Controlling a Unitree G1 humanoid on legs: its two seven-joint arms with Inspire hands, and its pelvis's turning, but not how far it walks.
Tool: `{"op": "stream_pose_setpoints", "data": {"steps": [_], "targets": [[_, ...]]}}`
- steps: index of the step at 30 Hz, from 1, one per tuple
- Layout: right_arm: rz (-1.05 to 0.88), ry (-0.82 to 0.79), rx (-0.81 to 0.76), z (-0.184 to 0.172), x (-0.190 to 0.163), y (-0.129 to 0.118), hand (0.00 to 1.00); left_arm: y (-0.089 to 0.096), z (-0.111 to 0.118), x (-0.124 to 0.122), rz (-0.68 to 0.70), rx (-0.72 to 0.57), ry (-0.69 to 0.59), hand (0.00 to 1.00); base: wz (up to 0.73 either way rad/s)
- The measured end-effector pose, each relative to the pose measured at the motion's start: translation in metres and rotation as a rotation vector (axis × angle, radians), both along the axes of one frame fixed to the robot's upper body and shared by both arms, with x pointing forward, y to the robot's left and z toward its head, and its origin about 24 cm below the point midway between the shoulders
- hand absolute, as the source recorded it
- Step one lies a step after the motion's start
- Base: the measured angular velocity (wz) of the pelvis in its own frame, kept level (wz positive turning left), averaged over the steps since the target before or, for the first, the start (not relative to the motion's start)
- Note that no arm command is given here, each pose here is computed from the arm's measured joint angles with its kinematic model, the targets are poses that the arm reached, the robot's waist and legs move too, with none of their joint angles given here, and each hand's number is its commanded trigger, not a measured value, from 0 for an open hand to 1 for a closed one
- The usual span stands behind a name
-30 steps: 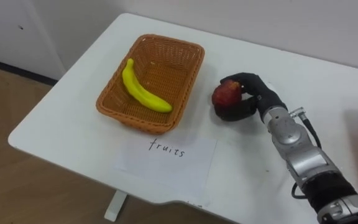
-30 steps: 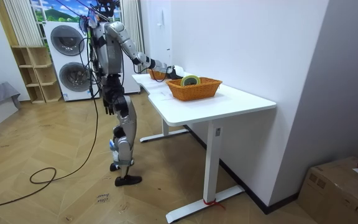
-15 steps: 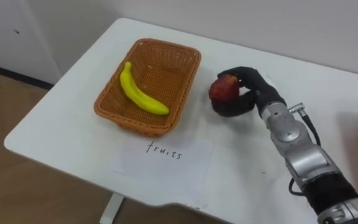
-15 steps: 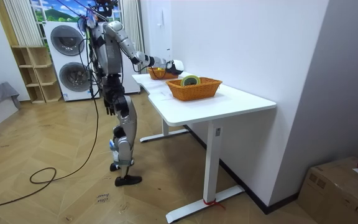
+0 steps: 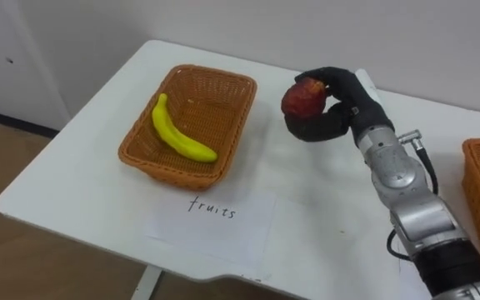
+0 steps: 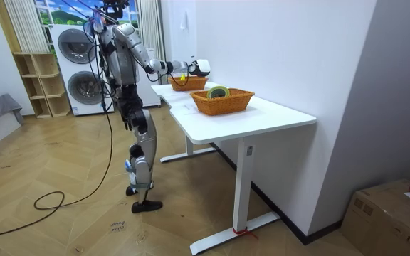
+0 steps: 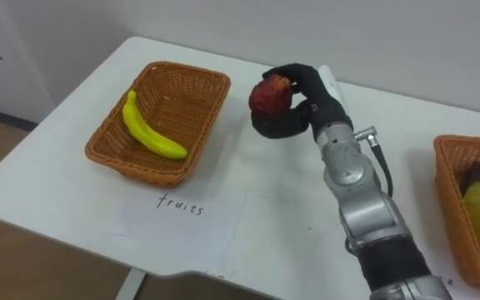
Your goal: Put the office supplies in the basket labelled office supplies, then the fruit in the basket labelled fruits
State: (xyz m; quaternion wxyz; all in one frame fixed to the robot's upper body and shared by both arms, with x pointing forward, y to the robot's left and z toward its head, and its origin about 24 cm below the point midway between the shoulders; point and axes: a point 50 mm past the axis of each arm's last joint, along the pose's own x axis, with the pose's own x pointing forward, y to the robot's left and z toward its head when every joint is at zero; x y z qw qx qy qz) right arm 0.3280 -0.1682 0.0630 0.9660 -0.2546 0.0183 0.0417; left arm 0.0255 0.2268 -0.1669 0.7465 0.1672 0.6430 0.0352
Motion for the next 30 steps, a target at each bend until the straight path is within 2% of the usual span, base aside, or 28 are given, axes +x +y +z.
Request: {"op": "stream_pose_setpoints", "data": {"steps": [9, 21, 30], "targets": [[0.028, -0.07, 0.047, 0.018, 0.0, 0.007, 1.0, 0.004, 0.0, -0.005, 0.0, 0.015, 0.014, 0.0, -0.01], [0.015, -0.079, 0.042, 0.018, 0.0, 0.007, 1.0, 0.01, 0.002, -0.001, 0.015, 0.009, 0.005, 0.0, 0.0], [0.046, -0.135, 0.045, 0.029, -0.001, 0.022, 1.0, 0.01, 0.001, -0.006, 0.002, -0.008, 0.027, 0.0, 0.08]]}}
